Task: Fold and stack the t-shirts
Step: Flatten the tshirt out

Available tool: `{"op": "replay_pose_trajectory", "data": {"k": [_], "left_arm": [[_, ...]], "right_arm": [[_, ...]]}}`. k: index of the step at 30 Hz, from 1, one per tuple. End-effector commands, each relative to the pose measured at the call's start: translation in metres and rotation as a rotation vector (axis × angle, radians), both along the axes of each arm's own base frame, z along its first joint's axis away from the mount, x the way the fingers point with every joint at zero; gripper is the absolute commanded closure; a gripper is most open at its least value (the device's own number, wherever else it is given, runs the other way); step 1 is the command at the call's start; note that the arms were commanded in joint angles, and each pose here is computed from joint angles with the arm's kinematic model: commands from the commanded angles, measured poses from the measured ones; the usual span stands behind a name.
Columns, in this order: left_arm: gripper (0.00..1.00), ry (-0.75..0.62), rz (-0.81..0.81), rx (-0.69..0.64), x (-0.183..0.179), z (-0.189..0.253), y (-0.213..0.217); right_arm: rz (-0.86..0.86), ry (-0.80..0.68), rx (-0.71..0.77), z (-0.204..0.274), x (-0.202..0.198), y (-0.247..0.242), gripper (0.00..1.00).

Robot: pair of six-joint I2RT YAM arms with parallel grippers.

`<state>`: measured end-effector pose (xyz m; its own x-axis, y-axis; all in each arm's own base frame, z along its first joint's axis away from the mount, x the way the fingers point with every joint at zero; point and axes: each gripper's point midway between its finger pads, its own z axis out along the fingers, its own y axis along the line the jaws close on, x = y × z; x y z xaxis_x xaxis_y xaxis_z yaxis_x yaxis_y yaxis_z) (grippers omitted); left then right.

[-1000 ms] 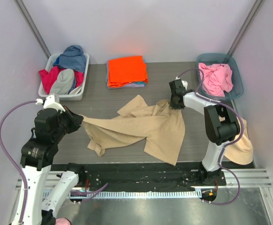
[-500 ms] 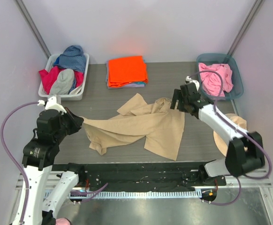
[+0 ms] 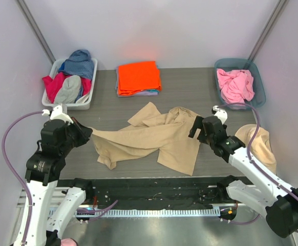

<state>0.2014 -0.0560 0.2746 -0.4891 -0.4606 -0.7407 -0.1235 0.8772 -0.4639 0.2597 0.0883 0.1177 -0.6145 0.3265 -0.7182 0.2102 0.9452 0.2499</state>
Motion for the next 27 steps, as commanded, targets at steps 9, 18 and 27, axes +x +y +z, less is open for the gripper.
{"op": "replay_pose_trajectory", "data": {"k": [9, 18, 27], "left_arm": [[1.0, -0.06, -0.004, -0.014, 0.003, 0.014, -0.002], [1.0, -0.059, -0.003, -0.008, 0.003, 0.012, -0.001], [1.0, -0.052, -0.013, -0.015, 0.003, 0.008, -0.003]], "right_arm": [[-0.087, 0.208, -0.045, -0.043, -0.005, -0.002, 0.99], [-0.056, 0.182, -0.001, -0.03, -0.041, 0.002, 0.25], [-0.054, 0.238, 0.03, -0.04, -0.084, 0.015, 0.24]]}}
